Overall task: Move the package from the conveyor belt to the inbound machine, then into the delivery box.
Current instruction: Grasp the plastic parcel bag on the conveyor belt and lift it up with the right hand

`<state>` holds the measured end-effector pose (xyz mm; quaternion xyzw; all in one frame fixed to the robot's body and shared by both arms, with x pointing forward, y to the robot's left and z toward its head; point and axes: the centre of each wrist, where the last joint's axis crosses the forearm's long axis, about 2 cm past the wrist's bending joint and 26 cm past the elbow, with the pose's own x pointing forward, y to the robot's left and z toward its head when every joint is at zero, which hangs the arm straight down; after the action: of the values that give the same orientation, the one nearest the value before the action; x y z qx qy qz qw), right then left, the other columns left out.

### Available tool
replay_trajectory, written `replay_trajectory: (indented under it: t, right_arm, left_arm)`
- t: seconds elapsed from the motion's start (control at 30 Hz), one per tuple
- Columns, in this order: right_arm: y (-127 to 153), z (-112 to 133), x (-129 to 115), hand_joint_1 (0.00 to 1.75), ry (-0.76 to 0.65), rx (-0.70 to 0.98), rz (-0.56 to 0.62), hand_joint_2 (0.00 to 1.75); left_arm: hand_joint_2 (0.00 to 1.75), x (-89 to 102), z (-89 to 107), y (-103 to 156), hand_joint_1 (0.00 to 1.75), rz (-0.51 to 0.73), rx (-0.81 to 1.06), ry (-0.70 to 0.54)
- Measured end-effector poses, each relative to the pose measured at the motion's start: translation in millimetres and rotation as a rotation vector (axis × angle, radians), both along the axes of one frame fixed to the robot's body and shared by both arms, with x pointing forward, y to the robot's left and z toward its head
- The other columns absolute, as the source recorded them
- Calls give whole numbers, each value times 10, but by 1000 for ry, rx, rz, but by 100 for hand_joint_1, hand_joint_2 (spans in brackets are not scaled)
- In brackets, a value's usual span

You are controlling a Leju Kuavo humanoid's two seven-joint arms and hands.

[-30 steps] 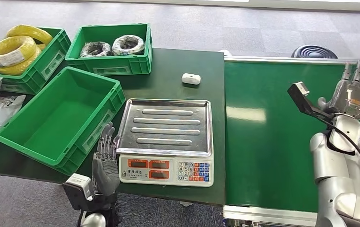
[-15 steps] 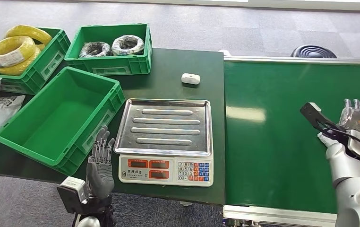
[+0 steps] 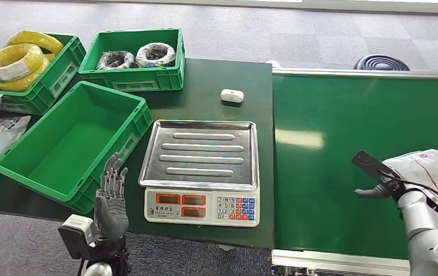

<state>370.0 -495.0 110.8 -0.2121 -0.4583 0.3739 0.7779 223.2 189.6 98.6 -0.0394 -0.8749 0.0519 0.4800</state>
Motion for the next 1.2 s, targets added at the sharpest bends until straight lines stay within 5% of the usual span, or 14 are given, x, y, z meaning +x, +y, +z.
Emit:
replay_trajectory:
  t: [0.17,0.37,0.73,1.2]
  right_arm:
    - [27,-44,-19,0,22,-41,-30,175]
    - [89,194,194,0,-65,-384,-161,175]
    - [-38,514,354,0,63,-639,-136,175]
    - [-245,676,318,0,-247,-920,-281,175]
  left_arm:
    - [0,-35,4,18,0,20,-1,1]
    - [0,-99,-7,52,0,49,-10,12]
    - [0,-108,-10,61,0,31,-10,9]
    - [0,-130,-14,65,0,55,-7,15]
